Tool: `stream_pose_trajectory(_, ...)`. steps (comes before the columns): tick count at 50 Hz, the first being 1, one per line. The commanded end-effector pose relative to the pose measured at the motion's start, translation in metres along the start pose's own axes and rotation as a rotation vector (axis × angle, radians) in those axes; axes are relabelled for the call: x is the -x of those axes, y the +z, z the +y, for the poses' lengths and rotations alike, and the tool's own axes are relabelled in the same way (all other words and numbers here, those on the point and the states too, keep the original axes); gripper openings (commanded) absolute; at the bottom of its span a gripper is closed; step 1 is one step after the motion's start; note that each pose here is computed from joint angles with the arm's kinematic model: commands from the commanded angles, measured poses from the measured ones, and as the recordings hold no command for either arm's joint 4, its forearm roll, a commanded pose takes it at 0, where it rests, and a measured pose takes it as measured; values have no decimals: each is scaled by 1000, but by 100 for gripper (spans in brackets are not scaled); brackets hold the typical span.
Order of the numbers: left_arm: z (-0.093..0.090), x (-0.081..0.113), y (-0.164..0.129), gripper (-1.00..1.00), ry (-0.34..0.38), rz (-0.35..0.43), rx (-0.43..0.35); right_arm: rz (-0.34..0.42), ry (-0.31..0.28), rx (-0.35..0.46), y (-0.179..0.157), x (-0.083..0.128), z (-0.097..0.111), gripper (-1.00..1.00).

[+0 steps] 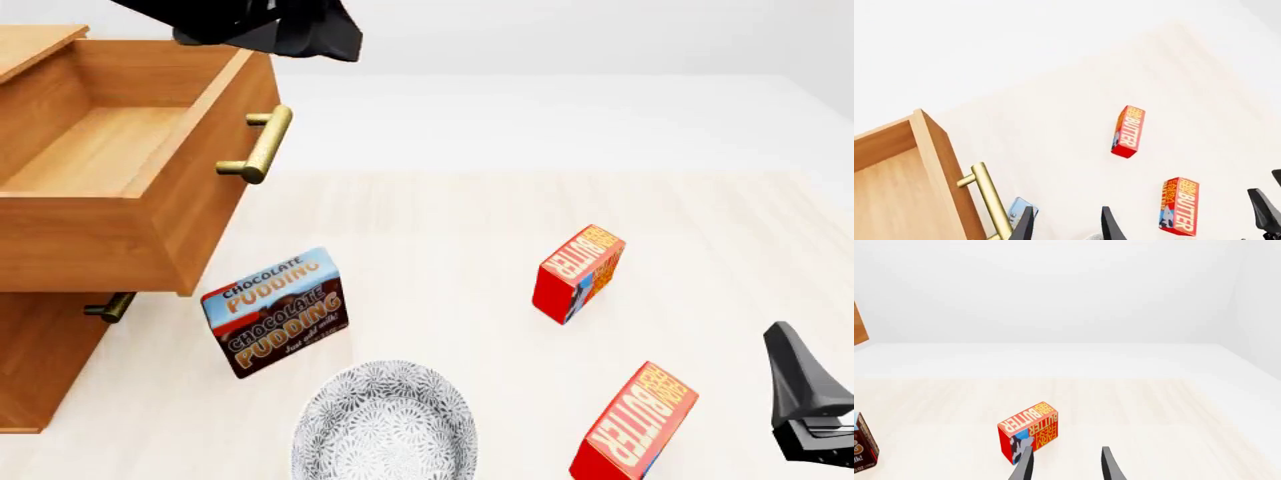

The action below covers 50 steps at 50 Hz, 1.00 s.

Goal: Put the butter at the front in the top drawer of the cabinet and close it.

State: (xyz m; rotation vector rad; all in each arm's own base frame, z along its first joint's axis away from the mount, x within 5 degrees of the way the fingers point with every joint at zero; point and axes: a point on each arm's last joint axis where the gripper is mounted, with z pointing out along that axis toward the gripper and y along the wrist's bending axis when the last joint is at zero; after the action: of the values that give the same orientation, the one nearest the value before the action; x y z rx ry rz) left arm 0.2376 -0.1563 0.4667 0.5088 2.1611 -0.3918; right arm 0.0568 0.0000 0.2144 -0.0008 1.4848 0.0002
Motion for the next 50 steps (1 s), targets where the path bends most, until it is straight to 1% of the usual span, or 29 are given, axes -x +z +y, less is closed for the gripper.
stream_pose_trajectory(1, -24, -2, 26, 100, 21, 9, -63, 0, 0, 0, 0, 0, 0, 100)
stream_pose_trajectory(2, -28, -2, 28, 100, 26, 6, -74, 0, 0, 0, 0, 0, 0, 100)
stream_pose_trajectory(4, -30, -1, 31, 100, 35, -1, -80, -1, 1, 0, 0, 0, 0, 100)
stream_pose_trajectory(5, -35, -1, 33, 100, 37, -2, -92, 0, 0, 0, 0, 0, 0, 100)
stream_pose_trajectory(7, -35, -1, 33, 100, 37, -2, -92, 0, 0, 0, 0, 0, 0, 100)
stream_pose_trajectory(9, -43, -2, 39, 100, 44, -6, -111, 0, 0, 0, 0, 0, 0, 100)
stream_pose_trajectory(18, -46, -6, 48, 100, 45, -8, -120, 0, 0, 0, 0, 0, 0, 100)
stream_pose_trajectory(20, -52, -9, 53, 100, 34, -13, -136, 0, 0, 0, 0, 0, 0, 100)
stream_pose_trajectory(21, -53, -10, 56, 100, 36, -8, -137, 0, 0, 0, 0, 0, 0, 100)
stream_pose_trajectory(23, -62, -14, 65, 100, 40, 9, -154, 0, 0, 0, 0, 0, 0, 100)
stream_pose_trajectory(25, -69, -15, 69, 100, 42, 9, -170, 0, 0, 0, 0, 0, 0, 100)
stream_pose_trajectory(26, -69, -16, 74, 100, 45, 19, -165, 0, 0, 0, 0, 0, 0, 100)
stream_pose_trajectory(29, -78, -18, 82, 100, 46, 27, -181, 0, 0, 0, 0, 0, 0, 100)
stream_pose_trajectory(30, -76, -18, 85, 100, 48, 31, -175, 0, 0, 0, 0, 0, 0, 100)
stream_pose_trajectory(34, -80, -21, 95, 100, 47, 40, -179, 0, 0, 0, 0, 0, 0, 100)
stream_pose_trajectory(35, -85, -23, 99, 100, 41, 38, -190, 0, 0, 0, 0, 0, 0, 100)
stream_pose_trajectory(36, -86, -25, 104, 100, 37, 48, -190, 0, 0, 0, 0, 0, 0, 100)
stream_pose_trajectory(39, -86, -25, 104, 100, 37, 48, -190, 0, 0, 0, 0, 0, 0, 100)
stream_pose_trajectory(40, -93, -28, 113, 100, 44, 53, -199, 0, 0, 0, 0, 0, 0, 100)
stream_pose_trajectory(42, -94, -27, 116, 100, 46, 47, -203, 0, 0, 0, 0, 0, 0, 100)
stream_pose_trajectory(43, -92, -27, 118, 100, 45, 47, -196, 0, 0, 0, 0, 0, 0, 100)
stream_pose_trajectory(44, -96, -29, 123, 100, 43, 55, -201, 0, 0, 0, 0, 0, 0, 100)
stream_pose_trajectory(46, -96, -29, 123, 100, 43, 55, -201, 0, 0, 0, 0, 0, 0, 100)
stream_pose_trajectory(47, -99, -33, 133, 100, 41, 72, -201, 0, 0, 0, 0, 0, 0, 100)
stream_pose_trajectory(49, -100, -34, 132, 100, 42, 59, -208, 0, 0, 0, 0, 0, 0, 100)
stream_pose_trajectory(50, -101, -35, 134, 100, 40, 65, -207, 0, 0, 0, 0, 0, 0, 100)
